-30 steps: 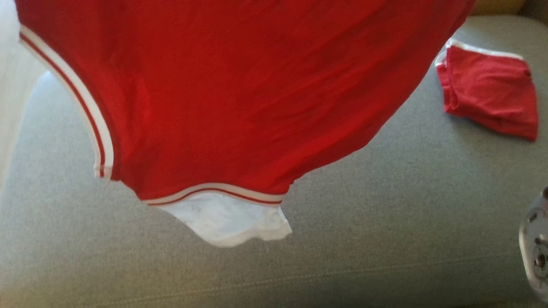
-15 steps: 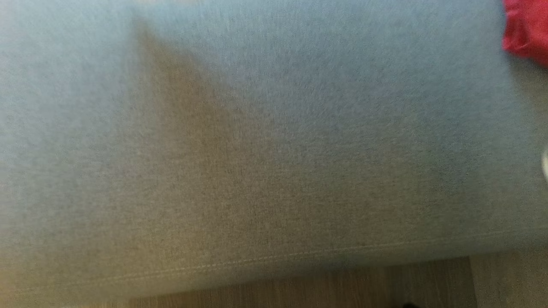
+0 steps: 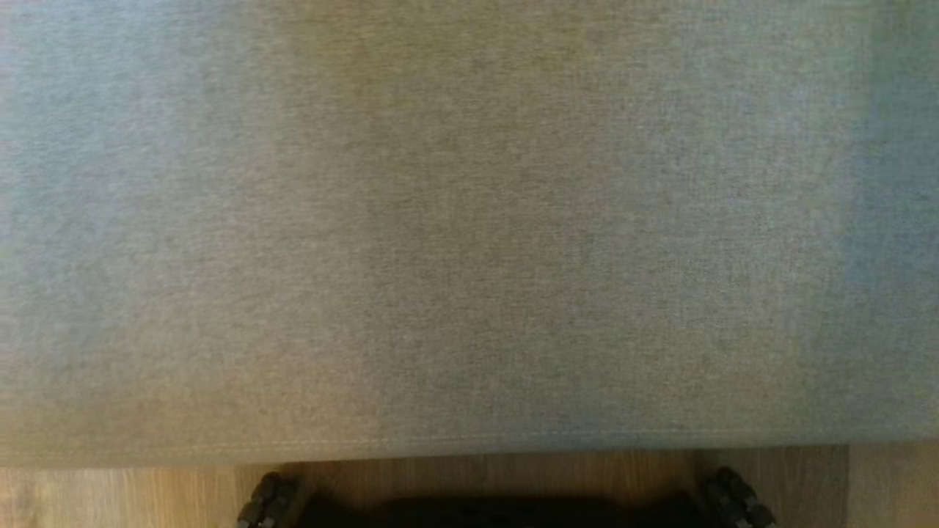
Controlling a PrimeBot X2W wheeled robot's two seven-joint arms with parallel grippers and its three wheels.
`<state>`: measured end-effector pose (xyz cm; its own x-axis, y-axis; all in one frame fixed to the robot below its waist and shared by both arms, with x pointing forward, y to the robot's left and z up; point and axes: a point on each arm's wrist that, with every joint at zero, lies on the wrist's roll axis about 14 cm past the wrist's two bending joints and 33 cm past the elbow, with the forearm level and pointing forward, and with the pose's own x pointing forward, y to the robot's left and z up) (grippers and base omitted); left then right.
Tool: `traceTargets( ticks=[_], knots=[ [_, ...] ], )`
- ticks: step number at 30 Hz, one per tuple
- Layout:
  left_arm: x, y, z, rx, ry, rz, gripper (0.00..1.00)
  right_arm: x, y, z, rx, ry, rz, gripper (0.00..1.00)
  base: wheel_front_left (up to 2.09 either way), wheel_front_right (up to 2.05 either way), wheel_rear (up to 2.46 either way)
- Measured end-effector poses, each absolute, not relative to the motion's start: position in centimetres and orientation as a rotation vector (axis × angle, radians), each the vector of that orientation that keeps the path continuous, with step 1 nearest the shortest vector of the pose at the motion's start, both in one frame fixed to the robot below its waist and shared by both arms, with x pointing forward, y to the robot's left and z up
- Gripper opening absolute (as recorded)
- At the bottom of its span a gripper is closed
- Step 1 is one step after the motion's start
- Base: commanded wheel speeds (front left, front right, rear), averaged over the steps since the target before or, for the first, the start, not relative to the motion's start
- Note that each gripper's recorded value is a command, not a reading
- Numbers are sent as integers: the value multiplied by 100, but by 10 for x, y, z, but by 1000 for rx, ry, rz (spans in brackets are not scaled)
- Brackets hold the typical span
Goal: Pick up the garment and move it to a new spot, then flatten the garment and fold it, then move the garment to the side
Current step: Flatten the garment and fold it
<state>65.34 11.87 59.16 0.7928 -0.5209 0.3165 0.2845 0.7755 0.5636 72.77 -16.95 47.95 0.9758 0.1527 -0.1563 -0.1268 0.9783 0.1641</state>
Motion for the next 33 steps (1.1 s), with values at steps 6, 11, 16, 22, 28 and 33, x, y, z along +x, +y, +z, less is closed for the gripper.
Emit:
traceTargets(
  ticks=[6, 11, 16, 22, 28, 33],
  knots=[
    [586, 125, 572, 325, -401, -502, 0, 682, -171, 447, 144, 296, 167, 0, 0, 0, 0],
    [519, 136, 564, 239, -346, -480, 0, 622, -192, 443, 131, 378, 174, 0, 0, 0, 0],
    [457, 134, 538, 241, -223, -532, 0, 552, -221, 439, 93, 466, 166, 0, 0, 0, 0],
    [403, 123, 528, 217, -151, -599, 0, 482, -240, 454, 119, 490, 143, 0, 0, 0, 0],
    [362, 112, 530, 80, -111, -611, 0, 427, -255, 466, 155, 486, 84, 0, 0, 0, 0],
    [330, 107, 520, 33, -43, -643, 0, 395, -264, 465, 179, 513, 32, 0, 0, 0, 0]
  ],
)
